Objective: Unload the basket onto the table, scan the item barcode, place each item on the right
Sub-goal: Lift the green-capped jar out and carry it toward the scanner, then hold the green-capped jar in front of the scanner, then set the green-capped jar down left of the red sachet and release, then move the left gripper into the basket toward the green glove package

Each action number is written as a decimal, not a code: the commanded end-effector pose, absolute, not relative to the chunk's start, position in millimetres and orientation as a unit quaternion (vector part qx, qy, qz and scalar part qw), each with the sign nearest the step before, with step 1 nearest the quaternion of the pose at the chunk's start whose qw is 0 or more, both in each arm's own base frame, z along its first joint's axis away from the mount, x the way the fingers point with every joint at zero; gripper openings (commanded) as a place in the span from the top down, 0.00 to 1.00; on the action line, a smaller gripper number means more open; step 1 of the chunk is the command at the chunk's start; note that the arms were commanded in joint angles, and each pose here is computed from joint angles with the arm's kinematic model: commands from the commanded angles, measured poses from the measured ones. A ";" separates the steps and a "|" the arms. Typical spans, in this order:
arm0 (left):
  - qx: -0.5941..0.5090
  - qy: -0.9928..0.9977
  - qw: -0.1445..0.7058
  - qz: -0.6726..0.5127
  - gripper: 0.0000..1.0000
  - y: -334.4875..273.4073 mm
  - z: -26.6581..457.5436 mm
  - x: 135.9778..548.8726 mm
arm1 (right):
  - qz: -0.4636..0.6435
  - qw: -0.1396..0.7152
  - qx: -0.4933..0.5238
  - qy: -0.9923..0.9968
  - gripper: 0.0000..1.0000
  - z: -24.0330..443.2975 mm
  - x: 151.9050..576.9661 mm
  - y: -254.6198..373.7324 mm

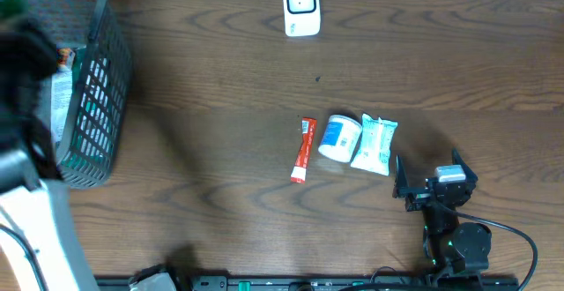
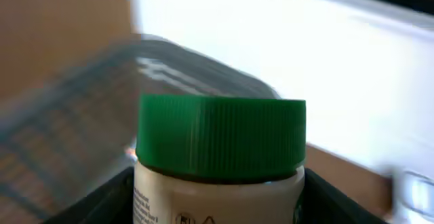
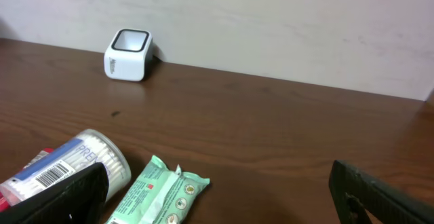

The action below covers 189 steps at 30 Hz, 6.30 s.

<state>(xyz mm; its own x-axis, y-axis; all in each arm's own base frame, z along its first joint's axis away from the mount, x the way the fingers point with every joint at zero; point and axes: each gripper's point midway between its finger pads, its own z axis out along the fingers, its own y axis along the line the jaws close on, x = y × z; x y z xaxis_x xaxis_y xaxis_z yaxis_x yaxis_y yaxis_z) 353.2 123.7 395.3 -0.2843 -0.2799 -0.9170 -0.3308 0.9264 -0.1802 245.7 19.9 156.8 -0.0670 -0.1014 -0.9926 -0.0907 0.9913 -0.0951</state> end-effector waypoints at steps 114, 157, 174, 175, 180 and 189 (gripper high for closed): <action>-0.079 0.917 0.387 0.056 0.12 -11.4 290.9 363.0 | -0.005 0.680 -0.069 0.730 0.01 156.3 245.4 20.7; -0.315 0.887 0.323 0.096 0.11 251.0 205.8 369.2 | -0.005 0.680 -0.069 0.730 0.01 156.3 245.4 20.8; -0.330 0.907 0.257 0.053 0.10 288.6 132.4 393.0 | -0.005 0.680 -0.069 0.730 0.01 156.3 245.4 20.7; -0.330 0.909 0.252 0.045 0.10 289.5 136.9 396.2 | -0.005 0.680 -0.069 0.730 0.01 156.3 245.4 20.7; -0.332 0.908 0.255 0.029 0.10 294.4 176.9 409.0 | -0.005 0.680 -0.069 0.730 0.01 156.3 245.4 20.8; -0.341 0.907 0.248 0.025 0.11 290.8 205.4 404.3 | -0.005 0.680 -0.069 0.730 0.01 156.3 245.4 20.8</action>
